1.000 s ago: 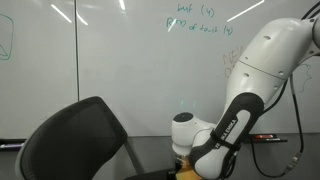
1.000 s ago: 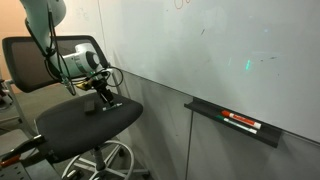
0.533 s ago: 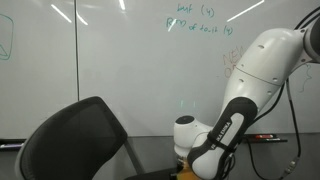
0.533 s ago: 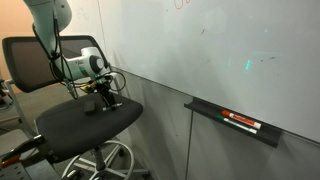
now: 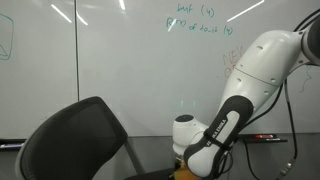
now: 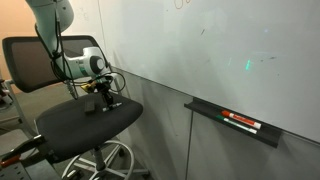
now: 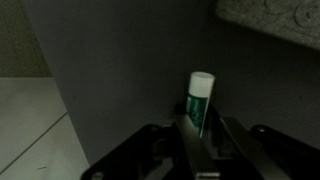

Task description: Use the marker from the seat to write on the whiteboard.

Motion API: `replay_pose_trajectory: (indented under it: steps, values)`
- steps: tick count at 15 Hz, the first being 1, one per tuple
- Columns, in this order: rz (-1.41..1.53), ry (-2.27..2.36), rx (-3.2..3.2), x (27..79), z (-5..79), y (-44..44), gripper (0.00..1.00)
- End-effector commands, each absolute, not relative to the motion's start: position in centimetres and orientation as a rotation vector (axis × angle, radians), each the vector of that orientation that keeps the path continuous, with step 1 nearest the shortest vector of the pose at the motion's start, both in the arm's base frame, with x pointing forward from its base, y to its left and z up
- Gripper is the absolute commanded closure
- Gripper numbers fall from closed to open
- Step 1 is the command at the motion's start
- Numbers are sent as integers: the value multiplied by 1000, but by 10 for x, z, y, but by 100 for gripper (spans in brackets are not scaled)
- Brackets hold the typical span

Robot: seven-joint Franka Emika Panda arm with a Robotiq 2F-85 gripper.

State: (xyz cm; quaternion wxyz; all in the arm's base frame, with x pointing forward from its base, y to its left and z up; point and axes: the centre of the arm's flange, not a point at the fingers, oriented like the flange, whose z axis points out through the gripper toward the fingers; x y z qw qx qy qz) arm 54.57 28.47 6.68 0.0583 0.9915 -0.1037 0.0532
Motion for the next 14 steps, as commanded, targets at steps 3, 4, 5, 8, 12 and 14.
replay_pose_trajectory:
  steps: [3, 4, 5, 8, 12, 14]
  values:
    - [147, -309, 3046, 555, 71, 285, 93]
    - [142, -306, 3047, 555, 73, 284, 93]
    - [135, -305, 3051, 555, 76, 284, 93]
    - [92, -290, 3066, 552, 96, 285, 93]
    - [-24, -279, 3104, 537, 136, 287, 93]
    - [-61, -256, 3123, 530, 161, 288, 93]
